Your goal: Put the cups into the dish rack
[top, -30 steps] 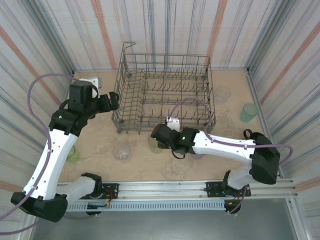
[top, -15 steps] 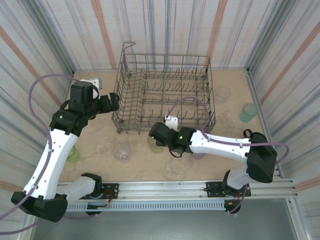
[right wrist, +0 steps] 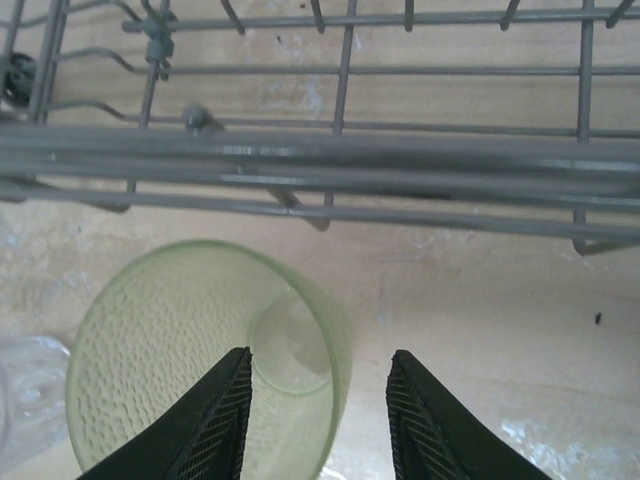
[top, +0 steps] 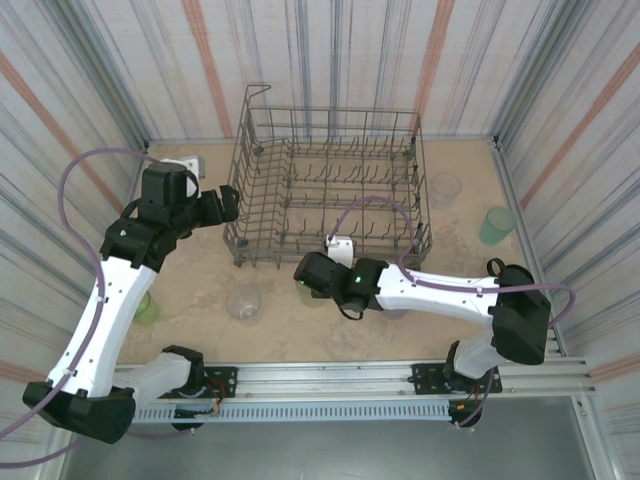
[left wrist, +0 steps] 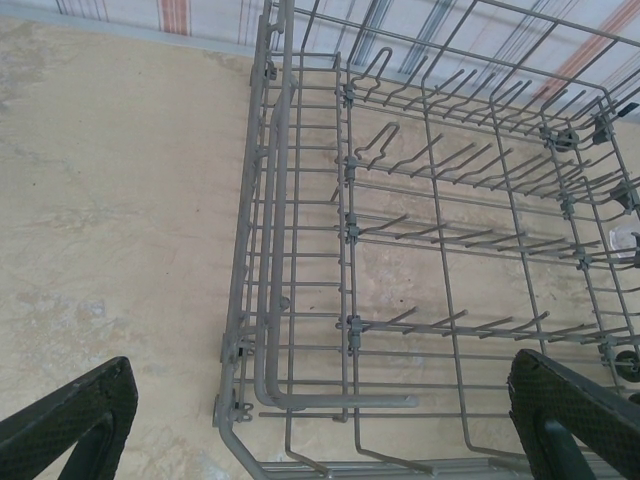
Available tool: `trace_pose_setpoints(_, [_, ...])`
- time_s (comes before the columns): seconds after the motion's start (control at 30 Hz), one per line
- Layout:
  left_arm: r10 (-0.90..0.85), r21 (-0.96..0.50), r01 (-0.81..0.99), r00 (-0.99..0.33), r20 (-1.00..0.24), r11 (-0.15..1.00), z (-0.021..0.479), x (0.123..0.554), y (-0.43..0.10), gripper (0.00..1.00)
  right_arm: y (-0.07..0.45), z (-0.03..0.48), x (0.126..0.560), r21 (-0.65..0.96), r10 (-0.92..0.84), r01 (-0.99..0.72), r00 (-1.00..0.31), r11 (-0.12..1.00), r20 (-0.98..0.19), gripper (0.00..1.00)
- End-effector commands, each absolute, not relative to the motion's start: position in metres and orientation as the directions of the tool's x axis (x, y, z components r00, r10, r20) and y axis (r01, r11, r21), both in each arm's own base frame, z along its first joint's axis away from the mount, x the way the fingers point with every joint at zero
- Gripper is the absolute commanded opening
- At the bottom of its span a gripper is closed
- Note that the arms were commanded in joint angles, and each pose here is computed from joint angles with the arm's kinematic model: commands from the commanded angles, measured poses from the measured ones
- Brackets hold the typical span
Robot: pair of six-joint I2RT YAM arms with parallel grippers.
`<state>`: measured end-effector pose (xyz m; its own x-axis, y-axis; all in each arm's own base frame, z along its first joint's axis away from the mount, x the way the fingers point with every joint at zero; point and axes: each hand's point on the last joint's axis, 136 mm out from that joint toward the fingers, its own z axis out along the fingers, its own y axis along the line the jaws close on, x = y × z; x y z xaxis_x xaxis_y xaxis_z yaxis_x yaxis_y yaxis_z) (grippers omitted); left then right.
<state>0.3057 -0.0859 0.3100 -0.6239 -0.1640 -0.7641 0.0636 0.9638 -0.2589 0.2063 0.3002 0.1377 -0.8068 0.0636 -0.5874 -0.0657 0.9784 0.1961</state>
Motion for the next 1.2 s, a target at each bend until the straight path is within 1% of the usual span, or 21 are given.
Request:
trace_pose_setpoints(0.0, [-0.147,-0.256,0.083,-0.635,-0.758,0.963,0.310,0.304,-0.089,0.99,0.292,0.158,0.198,0.176,0.055,-0.065,-0.795,0.982,-0.604,0.42])
trace_pose_setpoints(0.13, [-0.151,-0.262,0.084,-0.634,-0.758,0.961,0.310,0.305,-0.090,0.99,0.285,0.157,0.191,0.204,0.100,-0.026,-0.807,0.979,-0.582,0.44])
trace_pose_setpoints(0.23, [-0.151,-0.265,0.088,-0.637,-0.756,0.960,0.310,0.305,-0.091,0.99,0.272,0.151,0.188,0.234,0.193,0.070,-0.806,0.970,-0.559,0.46])
trace_pose_setpoints(0.3, [-0.149,-0.266,0.091,-0.638,-0.755,0.960,0.309,0.305,-0.092,0.99,0.261,0.147,0.187,0.247,0.257,0.138,-0.793,0.959,-0.552,0.52])
trace_pose_setpoints(0.37, [-0.148,-0.267,0.093,-0.638,-0.755,0.959,0.309,0.305,-0.092,0.99,0.258,0.140,0.185,0.299,0.333,0.195,-0.778,0.934,-0.532,0.55])
trace_pose_setpoints(0.47, [-0.145,-0.264,0.096,-0.635,-0.759,0.960,0.307,0.305,-0.092,0.99,0.262,0.131,0.185,0.371,0.408,0.236,-0.764,0.898,-0.500,0.52])
trace_pose_setpoints(0.63, [-0.130,-0.252,0.103,-0.636,-0.760,0.962,0.302,0.304,-0.092,0.99,0.264,0.136,0.192,0.375,0.459,0.292,-0.730,0.880,-0.507,0.50])
trace_pose_setpoints(0.8, [-0.125,-0.243,0.101,-0.637,-0.761,0.965,0.298,0.303,-0.088,0.99,0.275,0.142,0.195,0.432,0.508,0.307,-0.706,0.848,-0.494,0.49])
trace_pose_setpoints(1.0, [-0.137,-0.253,0.098,-0.630,-0.764,0.962,0.296,0.301,-0.083,0.99,0.282,0.133,0.198,0.427,0.518,0.326,-0.704,0.843,-0.485,0.48])
trace_pose_setpoints(1.17, [-0.149,-0.275,0.102,-0.638,-0.755,0.956,0.294,0.301,-0.083,0.99,0.288,0.128,0.200,0.430,0.522,0.328,-0.702,0.841,-0.485,0.46])
